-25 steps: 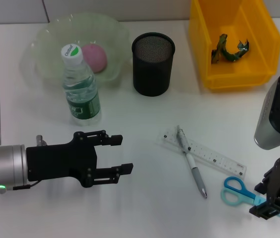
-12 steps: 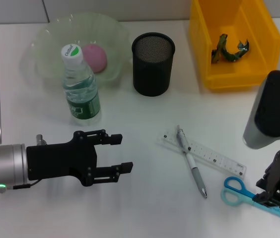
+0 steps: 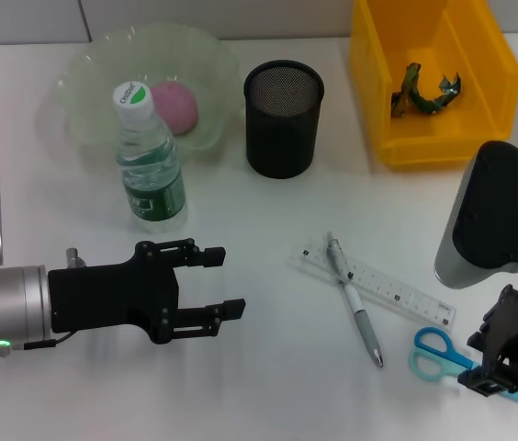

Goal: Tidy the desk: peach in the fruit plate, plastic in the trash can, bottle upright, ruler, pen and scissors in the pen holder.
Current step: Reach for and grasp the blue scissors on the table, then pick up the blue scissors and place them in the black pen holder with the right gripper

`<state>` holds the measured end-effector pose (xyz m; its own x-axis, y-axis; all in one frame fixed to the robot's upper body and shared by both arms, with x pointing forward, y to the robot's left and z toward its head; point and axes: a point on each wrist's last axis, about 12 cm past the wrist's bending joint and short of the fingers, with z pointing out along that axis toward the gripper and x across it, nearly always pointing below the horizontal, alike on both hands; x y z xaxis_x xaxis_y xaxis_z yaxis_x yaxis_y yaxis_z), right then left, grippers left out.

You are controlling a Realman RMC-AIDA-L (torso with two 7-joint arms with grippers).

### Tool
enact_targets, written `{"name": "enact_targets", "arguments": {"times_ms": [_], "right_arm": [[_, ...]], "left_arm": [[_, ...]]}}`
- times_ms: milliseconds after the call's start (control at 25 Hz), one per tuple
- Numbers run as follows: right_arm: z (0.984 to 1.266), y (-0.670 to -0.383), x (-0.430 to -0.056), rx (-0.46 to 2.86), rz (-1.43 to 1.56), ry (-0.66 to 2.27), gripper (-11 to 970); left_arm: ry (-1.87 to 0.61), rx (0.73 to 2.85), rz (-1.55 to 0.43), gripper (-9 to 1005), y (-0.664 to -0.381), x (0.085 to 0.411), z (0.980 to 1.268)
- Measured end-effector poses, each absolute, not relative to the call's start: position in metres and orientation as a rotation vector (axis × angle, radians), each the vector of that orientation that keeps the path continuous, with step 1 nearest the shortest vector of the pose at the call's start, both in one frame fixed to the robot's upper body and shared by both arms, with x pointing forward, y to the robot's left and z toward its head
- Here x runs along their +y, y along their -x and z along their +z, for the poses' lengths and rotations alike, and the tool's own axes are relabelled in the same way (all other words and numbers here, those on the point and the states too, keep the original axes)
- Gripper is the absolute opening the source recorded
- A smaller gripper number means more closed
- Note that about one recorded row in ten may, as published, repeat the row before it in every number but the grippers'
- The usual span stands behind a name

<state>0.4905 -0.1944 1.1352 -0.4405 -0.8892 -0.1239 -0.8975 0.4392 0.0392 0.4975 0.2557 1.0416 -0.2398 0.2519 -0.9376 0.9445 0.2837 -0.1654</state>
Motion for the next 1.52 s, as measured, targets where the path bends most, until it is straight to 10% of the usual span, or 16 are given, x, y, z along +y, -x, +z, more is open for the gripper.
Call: {"name": "enact_targets", "arguments": {"times_ms": [600,1520], "right_arm": [[1.126,-0.488,-0.189,2.574,0.148,1.633,425],[1.140,-0.482,-0.195,2.505,0.134,1.574,241]], "left_arm": [[-1.098,1.693,-1.006,725,-0.496,0.257,1.040],[-1.092,1.695,-1.011,725,-0.494,0.257,1.039]]}}
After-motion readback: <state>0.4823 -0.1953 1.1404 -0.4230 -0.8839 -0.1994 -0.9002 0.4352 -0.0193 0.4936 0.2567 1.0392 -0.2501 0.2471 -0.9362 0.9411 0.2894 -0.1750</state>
